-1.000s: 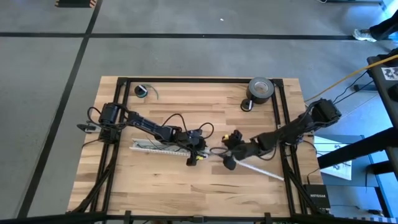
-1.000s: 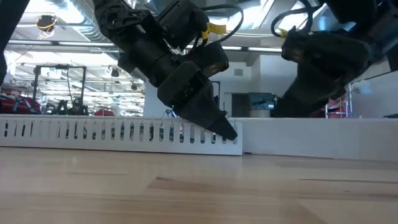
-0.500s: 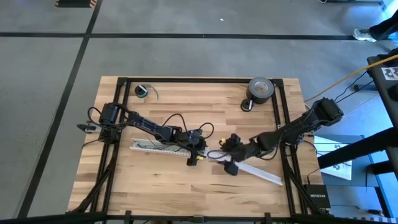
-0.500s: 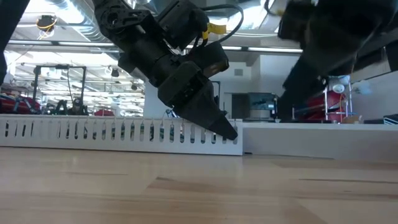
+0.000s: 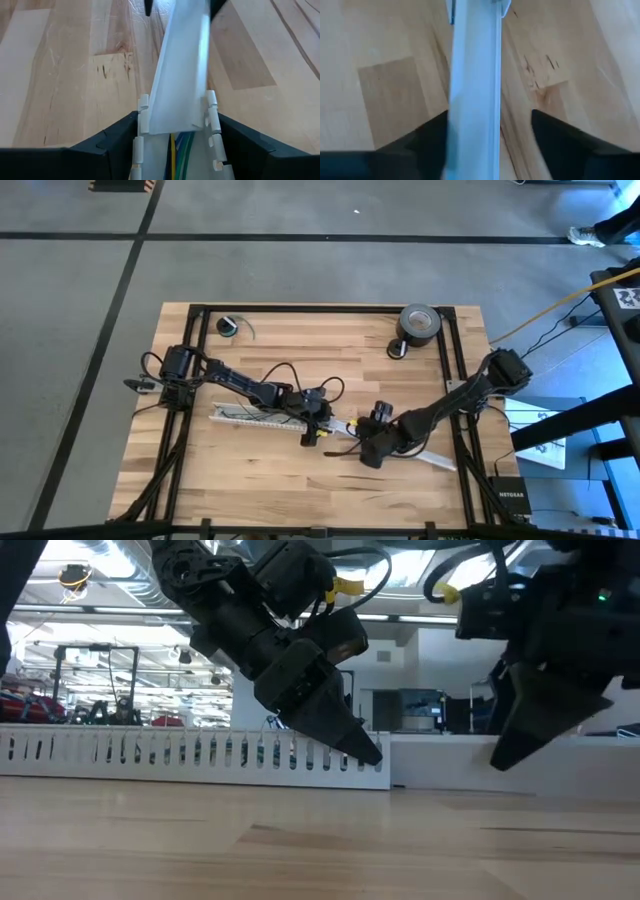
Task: Ziptie cables
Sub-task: Close the white cable duct
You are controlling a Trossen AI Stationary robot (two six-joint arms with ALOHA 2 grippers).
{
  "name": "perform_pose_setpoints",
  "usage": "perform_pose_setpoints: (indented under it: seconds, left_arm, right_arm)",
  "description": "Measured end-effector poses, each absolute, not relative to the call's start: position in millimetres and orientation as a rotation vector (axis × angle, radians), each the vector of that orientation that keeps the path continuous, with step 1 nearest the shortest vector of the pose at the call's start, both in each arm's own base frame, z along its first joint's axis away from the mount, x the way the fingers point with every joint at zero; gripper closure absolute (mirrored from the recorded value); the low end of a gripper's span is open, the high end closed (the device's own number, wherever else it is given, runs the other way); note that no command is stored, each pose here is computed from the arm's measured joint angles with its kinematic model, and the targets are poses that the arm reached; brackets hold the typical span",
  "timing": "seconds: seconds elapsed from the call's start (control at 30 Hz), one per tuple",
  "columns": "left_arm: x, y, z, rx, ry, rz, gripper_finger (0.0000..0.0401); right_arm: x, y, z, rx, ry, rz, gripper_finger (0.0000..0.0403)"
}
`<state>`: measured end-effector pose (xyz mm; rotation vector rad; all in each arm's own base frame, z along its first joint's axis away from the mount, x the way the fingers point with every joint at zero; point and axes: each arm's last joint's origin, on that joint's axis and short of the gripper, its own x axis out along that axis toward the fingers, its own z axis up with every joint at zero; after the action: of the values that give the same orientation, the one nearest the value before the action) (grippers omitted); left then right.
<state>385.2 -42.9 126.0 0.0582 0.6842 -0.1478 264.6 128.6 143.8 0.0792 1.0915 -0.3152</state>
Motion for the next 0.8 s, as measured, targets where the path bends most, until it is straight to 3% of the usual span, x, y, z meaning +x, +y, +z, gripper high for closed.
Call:
perform_pose_setpoints:
  seconds: [0.2,0.27,0.63,0.8]
  left_arm:
    - [385,-43,126,0.058,0.685,-0.148,0.0176]
    - [385,-43,126,0.058,0.684,-0.148,0.0176]
    - [376,-36,120,0.133,0.828,-0.165,0.0176]
    - [370,-34,122,0.157,0.886,-0.17,0.0176]
  right_arm:
    - [258,127,141,0.075,1.177,-0.31,0.0357]
    - [258,125,141,0.077,1.221,-0.271,0.0389]
    - [244,102,184,0.251,1.152,-0.096,0.04]
    - [238,95,153,0.452,1.139,0.15,0.0401]
